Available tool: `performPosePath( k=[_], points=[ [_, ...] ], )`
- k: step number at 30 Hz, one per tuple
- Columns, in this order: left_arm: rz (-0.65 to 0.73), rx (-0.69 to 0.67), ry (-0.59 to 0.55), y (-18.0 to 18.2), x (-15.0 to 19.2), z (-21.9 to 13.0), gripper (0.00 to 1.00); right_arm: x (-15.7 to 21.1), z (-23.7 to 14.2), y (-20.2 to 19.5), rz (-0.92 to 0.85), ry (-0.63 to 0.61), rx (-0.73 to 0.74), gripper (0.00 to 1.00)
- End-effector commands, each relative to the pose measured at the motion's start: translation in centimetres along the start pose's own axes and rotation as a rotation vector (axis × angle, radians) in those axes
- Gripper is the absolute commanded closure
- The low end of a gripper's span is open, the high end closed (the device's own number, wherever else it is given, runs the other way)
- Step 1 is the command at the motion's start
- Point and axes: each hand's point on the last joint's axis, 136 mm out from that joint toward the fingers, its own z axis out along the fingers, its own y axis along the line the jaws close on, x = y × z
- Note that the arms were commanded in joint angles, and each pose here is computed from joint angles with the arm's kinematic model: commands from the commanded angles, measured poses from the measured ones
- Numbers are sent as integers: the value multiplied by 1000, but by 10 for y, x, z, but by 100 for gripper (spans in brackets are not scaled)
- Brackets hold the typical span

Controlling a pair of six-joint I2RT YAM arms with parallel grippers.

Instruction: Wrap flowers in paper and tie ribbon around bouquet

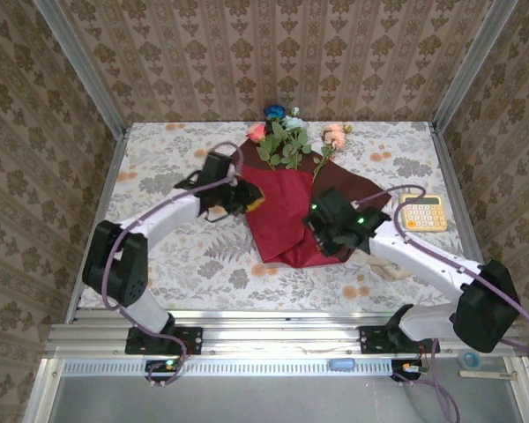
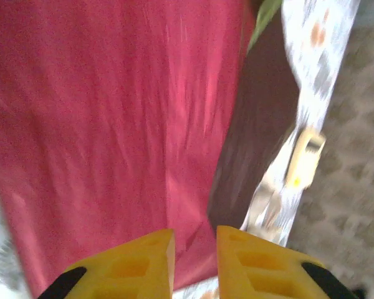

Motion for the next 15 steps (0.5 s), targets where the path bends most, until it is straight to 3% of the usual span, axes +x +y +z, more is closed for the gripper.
performPosePath(
  k=[1, 5, 9, 15],
  points=[
    [-45, -53, 103, 14, 39, 28, 79, -52, -12, -32, -275, -51, 180, 39],
    [-11, -105, 188, 12, 71, 53, 81, -101, -4, -47, -384, -82, 281, 37],
    [20, -157, 241, 22, 92, 70, 82, -120, 27, -56, -405, 11, 321, 34],
    [-1, -220, 255, 54, 105, 75, 83, -135, 64, -66, -451, 51, 429, 32]
  ],
)
